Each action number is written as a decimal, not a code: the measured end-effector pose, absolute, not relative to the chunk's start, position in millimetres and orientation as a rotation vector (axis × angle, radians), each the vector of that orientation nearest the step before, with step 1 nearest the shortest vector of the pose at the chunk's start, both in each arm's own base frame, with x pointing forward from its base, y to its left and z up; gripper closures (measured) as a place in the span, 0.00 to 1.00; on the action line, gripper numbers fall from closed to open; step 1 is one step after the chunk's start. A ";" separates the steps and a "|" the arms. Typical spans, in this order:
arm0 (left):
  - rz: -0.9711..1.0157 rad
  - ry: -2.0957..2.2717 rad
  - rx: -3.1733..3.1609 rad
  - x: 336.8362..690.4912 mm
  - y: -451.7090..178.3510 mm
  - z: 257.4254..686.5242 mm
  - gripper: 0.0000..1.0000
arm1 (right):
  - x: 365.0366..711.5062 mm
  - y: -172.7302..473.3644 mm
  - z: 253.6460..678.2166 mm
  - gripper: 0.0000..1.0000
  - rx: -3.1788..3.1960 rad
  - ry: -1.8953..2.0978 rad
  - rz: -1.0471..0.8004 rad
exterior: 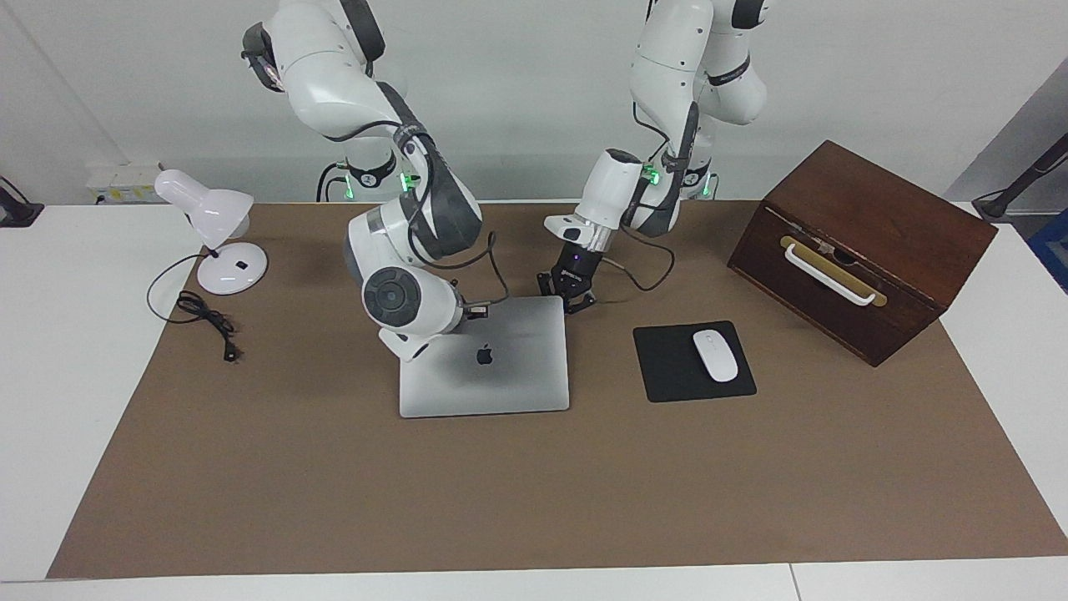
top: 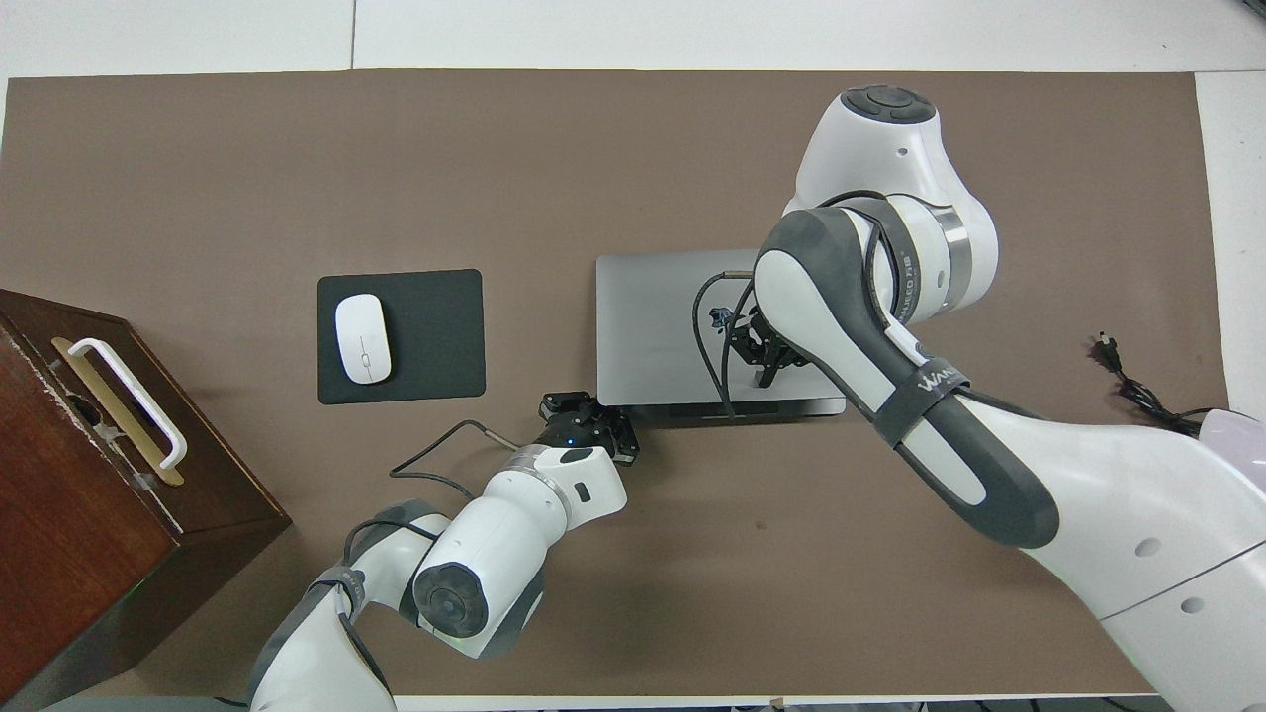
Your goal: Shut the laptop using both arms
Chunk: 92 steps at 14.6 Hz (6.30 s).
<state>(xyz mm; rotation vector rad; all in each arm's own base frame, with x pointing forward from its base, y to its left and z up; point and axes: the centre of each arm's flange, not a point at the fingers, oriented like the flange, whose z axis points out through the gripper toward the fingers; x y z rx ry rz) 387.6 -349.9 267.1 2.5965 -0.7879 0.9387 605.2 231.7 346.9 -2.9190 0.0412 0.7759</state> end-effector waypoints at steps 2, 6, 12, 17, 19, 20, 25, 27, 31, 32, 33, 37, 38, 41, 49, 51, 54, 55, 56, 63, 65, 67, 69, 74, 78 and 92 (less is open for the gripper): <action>0.939 -0.788 2.596 387.6 -349.9 267.1 0.99 | 602.4 231.5 345.4 0.99 -2.921 0.044 0.787; 0.939 -0.788 2.596 387.6 -349.9 267.1 0.99 | 594.9 230.9 341.5 0.99 -2.926 0.050 0.812; 0.939 -0.788 2.596 387.6 -349.9 267.1 0.99 | 591.0 230.5 339.5 0.99 -2.928 0.050 0.825; 0.939 -0.788 2.596 387.6 -349.9 267.1 0.99 | 592.7 229.7 349.9 0.99 -2.932 0.051 0.795; 0.939 -0.788 2.596 387.6 -349.9 267.1 0.99 | 599.9 224.8 374.6 0.99 -2.935 0.061 0.724; 0.939 -0.788 2.596 387.6 -349.9 267.1 0.99 | 602.8 220.8 391.2 0.99 -2.938 0.066 0.688; 0.935 -0.767 2.599 387.7 -349.8 267.1 0.99 | 615.6 188.6 489.7 0.99 -2.948 0.122 0.459; 0.927 -0.726 2.603 387.9 -349.7 267.2 0.99 | 621.8 163.9 521.8 0.99 -2.953 0.180 0.362; 0.920 -0.664 2.611 390.7 -347.0 267.4 0.99 | 634.5 106.3 565.2 0.99 -3.044 0.155 0.172; 0.919 -0.653 2.613 391.4 -346.2 267.4 0.99 | 637.4 90.2 575.4 0.99 -3.064 0.138 0.128; 0.917 -0.642 2.615 391.9 -345.7 267.4 0.99 | 639.2 73.5 585.2 0.99 -3.082 0.131 0.090; 0.913 -0.613 2.619 393.4 -344.1 267.5 0.99 | 628.4 27.9 632.6 0.99 -3.241 0.064 -0.067; 0.908 -0.602 2.621 393.9 -344.0 267.7 0.99 | 623.6 23.7 643.1 0.99 -3.260 0.040 -0.095; 0.851 -0.591 2.650 398.1 -345.5 272.6 0.99 | 611.3 7.6 667.4 0.99 -3.271 0.028 -0.152; 0.618 -0.588 2.753 400.1 -334.2 318.1 0.99 | 564.7 -8.1 667.9 0.30 -3.220 0.065 0.014; 0.551 -0.584 2.780 399.3 -327.9 330.8 0.99 | 559.9 -18.5 651.3 0.08 -3.206 0.092 0.019; 0.472 -0.574 2.807 397.6 -317.0 353.5 0.99 | 554.8 -30.0 634.7 0.00 -3.165 0.130 0.033; 0.451 -0.569 2.815 397.7 -313.1 359.4 0.99 | 553.6 -33.3 633.4 0.00 -3.147 0.147 0.037; 0.433 -0.564 2.821 397.9 -310.0 364.1 0.99 | 552.6 -37.4 633.6 0.00 -3.135 0.168 0.037; 0.381 -0.484 2.856 416.1 -284.8 383.8 0.99 | 550.8 -32.3 629.9 0.00 -3.115 0.215 0.051; 0.374 -0.442 2.862 423.7 -269.8 402.6 0.99 | 550.7 -33.4 629.0 0.00 -3.115 0.219 0.054; 0.351 -0.397 2.872 432.7 -252.7 429.6 0.99 | 550.5 -34.7 628.9 0.00 -3.114 0.222 0.054; 0.327 -0.352 2.881 442.7 -233.7 461.0 0.99 | 550.4 -34.8 628.6 0.00 -3.114 0.223 0.055; 0.286 -0.315 2.966 463.4 -189.8 517.4 0.99 | 550.1 -38.7 628.3 0.00 -3.113 0.233 0.056; 0.258 -0.294 3.021 472.3 -153.5 535.1 0.99 | 549.7 -41.1 628.6 0.00 -3.113 0.240 0.055; 0.288 -0.023 3.064 490.5 -17.1 574.4 0.00 | 549.0 -45.4 629.0 0.00 -3.152 0.223 0.055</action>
